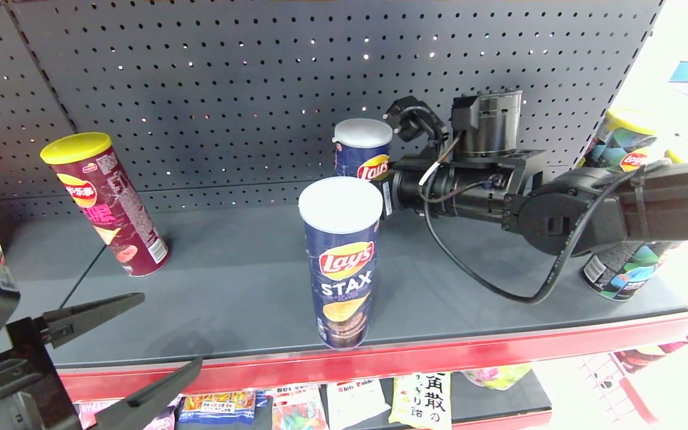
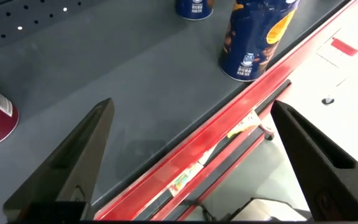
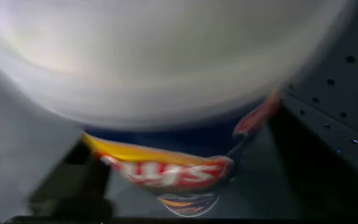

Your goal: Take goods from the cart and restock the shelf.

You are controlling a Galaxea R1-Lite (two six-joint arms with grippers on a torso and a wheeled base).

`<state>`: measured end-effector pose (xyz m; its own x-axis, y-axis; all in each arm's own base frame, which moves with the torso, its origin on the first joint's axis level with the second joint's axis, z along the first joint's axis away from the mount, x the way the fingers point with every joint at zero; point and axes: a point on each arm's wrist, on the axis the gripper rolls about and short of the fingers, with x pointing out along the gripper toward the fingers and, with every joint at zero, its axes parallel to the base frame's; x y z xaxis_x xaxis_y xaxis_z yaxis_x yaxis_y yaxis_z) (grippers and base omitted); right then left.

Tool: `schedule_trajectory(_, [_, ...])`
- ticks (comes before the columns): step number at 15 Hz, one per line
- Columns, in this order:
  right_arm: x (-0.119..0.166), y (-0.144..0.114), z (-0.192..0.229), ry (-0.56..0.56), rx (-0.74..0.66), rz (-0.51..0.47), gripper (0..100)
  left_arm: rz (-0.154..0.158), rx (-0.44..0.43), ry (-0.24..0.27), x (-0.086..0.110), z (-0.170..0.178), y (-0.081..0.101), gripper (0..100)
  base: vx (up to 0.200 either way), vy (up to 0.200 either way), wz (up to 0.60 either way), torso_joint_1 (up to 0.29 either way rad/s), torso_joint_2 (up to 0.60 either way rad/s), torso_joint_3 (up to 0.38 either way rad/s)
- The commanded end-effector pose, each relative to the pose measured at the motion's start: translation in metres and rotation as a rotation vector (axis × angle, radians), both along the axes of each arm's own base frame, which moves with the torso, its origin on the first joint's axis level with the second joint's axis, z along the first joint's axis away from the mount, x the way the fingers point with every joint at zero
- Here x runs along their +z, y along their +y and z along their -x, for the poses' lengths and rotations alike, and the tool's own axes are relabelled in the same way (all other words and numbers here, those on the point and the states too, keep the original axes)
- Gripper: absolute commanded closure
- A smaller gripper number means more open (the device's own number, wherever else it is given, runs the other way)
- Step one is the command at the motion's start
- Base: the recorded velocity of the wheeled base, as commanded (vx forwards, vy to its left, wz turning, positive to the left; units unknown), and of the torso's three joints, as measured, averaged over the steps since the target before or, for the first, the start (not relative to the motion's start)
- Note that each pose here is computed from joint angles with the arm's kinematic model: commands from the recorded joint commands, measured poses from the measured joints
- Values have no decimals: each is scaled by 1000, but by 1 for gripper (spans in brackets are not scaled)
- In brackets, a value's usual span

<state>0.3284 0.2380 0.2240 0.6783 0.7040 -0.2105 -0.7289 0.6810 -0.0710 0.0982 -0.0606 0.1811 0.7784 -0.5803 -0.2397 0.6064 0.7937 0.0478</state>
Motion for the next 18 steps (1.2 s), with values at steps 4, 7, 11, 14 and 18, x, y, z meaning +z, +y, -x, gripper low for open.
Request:
schedule_trajectory(4, [12, -21, 31, 4, -10, 4, 0, -5, 1, 8, 2, -6, -4, 0, 0, 0, 0, 0, 0, 0])
schedule_trajectory(7, [9, -52, 68, 35, -80, 31, 0, -17, 5, 24, 9, -23, -14, 0, 0, 0, 0, 0, 0, 0])
schedule_trajectory(11, [0, -96, 119, 69, -144, 48, 0, -43, 4, 64, 8, -43, -25, 0, 0, 0, 0, 0, 0, 0])
schedule_trajectory(14, [-11, -121, 157, 74, -140, 56, 0, -93, -3, 133, -7, -57, -34, 0, 0, 0, 0, 0, 0, 0])
schedule_trajectory(18, [-16, -143, 190, 52, -139, 37, 0, -128, -5, 187, -17, -75, -45, 0, 0, 0, 0, 0, 0, 0])
